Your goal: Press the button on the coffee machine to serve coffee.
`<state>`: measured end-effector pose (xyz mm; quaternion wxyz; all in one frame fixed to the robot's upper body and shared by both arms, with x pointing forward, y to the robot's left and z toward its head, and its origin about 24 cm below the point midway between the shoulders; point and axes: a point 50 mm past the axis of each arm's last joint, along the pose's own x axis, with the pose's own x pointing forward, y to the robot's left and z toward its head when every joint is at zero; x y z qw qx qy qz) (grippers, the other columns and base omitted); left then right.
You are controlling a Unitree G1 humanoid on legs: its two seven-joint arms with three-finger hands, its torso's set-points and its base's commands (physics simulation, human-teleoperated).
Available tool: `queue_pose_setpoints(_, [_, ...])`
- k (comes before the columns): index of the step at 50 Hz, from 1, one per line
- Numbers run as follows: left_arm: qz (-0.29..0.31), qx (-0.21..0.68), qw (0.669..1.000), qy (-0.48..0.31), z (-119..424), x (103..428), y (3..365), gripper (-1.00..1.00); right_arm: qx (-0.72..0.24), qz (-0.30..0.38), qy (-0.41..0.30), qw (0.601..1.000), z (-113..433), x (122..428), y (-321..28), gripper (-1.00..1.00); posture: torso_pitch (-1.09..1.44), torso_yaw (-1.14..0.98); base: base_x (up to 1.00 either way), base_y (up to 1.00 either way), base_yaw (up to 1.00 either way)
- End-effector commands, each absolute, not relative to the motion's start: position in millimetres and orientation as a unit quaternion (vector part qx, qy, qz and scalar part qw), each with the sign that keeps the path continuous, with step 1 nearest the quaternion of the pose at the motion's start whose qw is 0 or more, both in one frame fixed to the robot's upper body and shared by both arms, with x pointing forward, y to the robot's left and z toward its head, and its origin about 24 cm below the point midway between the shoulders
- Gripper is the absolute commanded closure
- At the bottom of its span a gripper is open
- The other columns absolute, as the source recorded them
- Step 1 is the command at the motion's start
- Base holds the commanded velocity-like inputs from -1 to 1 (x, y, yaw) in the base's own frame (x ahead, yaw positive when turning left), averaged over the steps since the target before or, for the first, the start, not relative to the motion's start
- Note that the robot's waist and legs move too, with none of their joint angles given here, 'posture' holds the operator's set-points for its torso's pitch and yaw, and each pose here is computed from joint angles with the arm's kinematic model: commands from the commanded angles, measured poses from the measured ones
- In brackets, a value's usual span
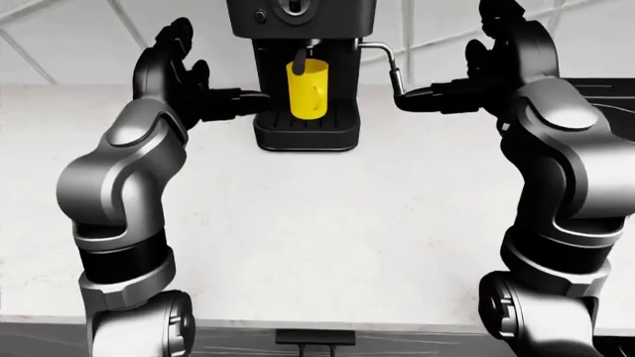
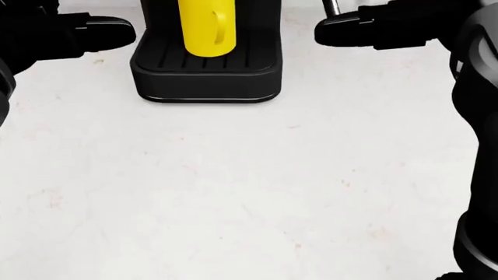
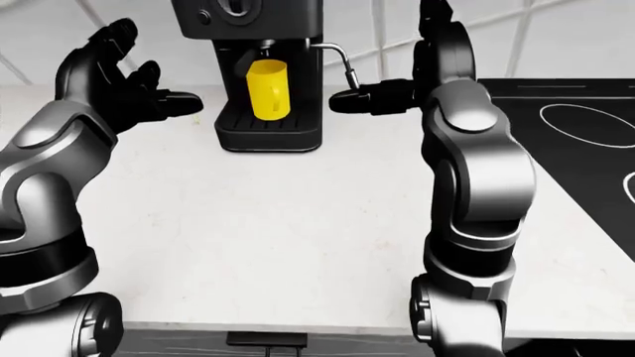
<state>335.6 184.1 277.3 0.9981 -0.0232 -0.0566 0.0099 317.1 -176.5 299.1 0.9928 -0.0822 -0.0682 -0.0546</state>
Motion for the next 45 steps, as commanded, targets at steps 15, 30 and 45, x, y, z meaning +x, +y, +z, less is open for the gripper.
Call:
queue_pose_setpoints(15, [0.006, -0.023, 0.994, -0.108, 300.8, 329.2, 182.5, -1.00, -0.084, -0.058, -0.115, 0.988, 321.1, 309.5, -176.8, -1.00, -0.22, 0.00, 0.00, 0.00, 0.00])
queue_pose_setpoints(30, [0.001, -0.022, 0.994, -0.111, 304.5, 327.3, 179.5, -1.00, -0.081, -0.056, -0.113, 0.989, 316.9, 309.8, -176.2, -1.00, -0.32, 0.00, 0.00, 0.00, 0.00])
queue_pose_setpoints(45, [0.001, -0.019, 0.993, -0.114, 305.4, 328.7, 179.3, -1.00, -0.079, -0.056, -0.115, 0.989, 318.5, 310.7, -175.9, -1.00, -0.41, 0.00, 0.00, 0.00, 0.00])
